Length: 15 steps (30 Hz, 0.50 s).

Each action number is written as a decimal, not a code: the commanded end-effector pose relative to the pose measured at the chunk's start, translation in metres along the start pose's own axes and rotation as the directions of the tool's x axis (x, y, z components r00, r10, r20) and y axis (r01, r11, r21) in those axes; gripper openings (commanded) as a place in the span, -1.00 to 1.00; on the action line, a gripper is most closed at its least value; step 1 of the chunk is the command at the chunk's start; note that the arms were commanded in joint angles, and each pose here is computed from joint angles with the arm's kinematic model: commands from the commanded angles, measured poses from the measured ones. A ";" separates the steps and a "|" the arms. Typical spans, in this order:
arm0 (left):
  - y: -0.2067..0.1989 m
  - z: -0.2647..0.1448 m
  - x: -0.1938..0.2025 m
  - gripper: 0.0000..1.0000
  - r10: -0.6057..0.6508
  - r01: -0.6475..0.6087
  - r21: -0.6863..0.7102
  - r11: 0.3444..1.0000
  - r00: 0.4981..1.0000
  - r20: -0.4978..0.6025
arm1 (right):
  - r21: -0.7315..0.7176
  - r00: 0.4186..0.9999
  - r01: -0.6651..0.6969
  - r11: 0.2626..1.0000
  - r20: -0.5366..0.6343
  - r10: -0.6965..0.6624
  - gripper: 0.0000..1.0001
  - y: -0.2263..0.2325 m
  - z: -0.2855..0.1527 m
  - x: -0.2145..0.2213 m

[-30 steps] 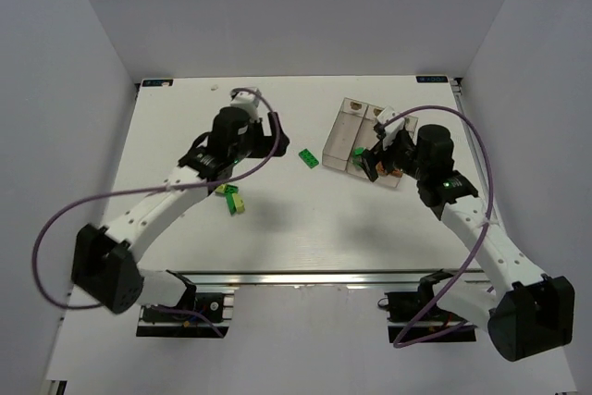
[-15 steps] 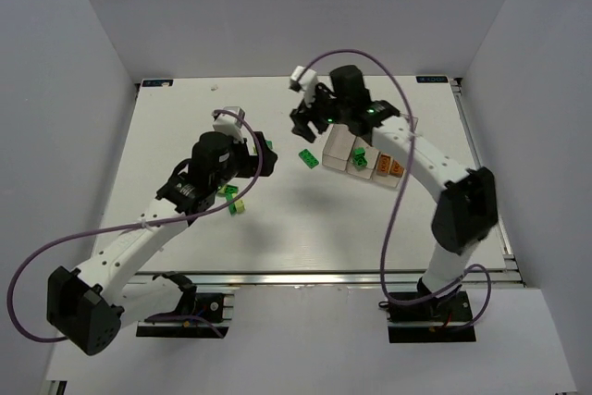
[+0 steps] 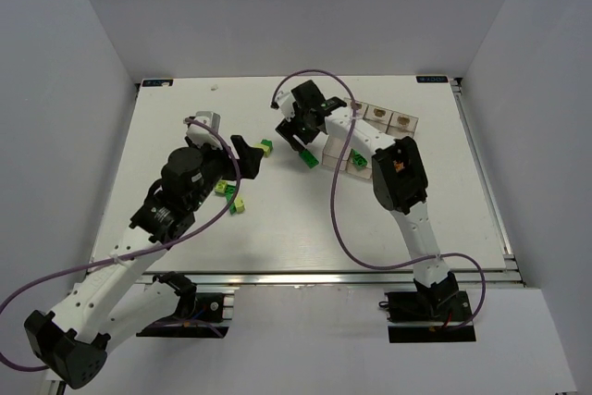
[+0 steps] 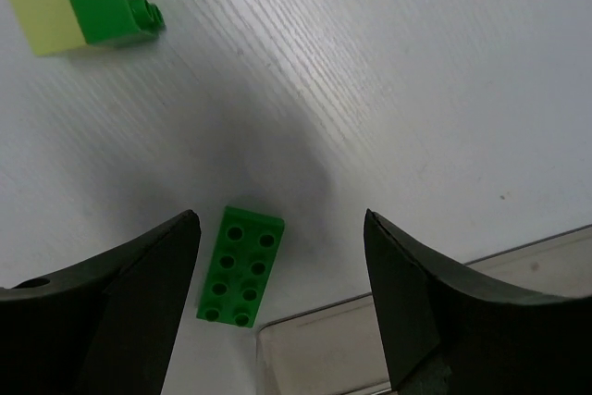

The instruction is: Sort the legos into containers by color

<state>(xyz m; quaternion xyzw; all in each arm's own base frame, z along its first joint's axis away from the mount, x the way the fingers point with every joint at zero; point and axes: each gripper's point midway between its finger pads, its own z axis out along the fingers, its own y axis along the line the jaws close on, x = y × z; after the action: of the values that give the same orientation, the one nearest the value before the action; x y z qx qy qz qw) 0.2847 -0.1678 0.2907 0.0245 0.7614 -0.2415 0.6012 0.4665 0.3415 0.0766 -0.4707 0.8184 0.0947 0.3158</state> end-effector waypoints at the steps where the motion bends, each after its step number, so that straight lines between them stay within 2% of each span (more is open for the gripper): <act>1: -0.001 0.004 0.009 0.96 0.011 -0.011 0.006 1.000 1.000 -0.029 | 0.041 0.999 0.025 0.999 -0.026 -0.024 0.52 -0.009 -0.004 -0.001; 10: -0.001 0.002 0.008 0.96 0.011 -0.010 0.010 1.000 1.000 -0.019 | -0.009 0.995 0.040 0.999 -0.095 -0.040 0.36 0.000 0.012 0.026; 15: -0.002 0.003 0.010 0.96 0.010 -0.009 0.016 1.000 1.000 -0.025 | -0.040 0.992 0.024 0.999 -0.123 -0.028 0.36 0.006 0.013 0.039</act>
<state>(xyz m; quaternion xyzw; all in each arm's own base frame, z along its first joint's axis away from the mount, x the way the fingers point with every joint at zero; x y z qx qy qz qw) 0.2873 -0.1705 0.2805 0.0279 0.7705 -0.2378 0.5908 0.4580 0.3271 0.0405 -0.4895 0.8271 0.0708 0.2669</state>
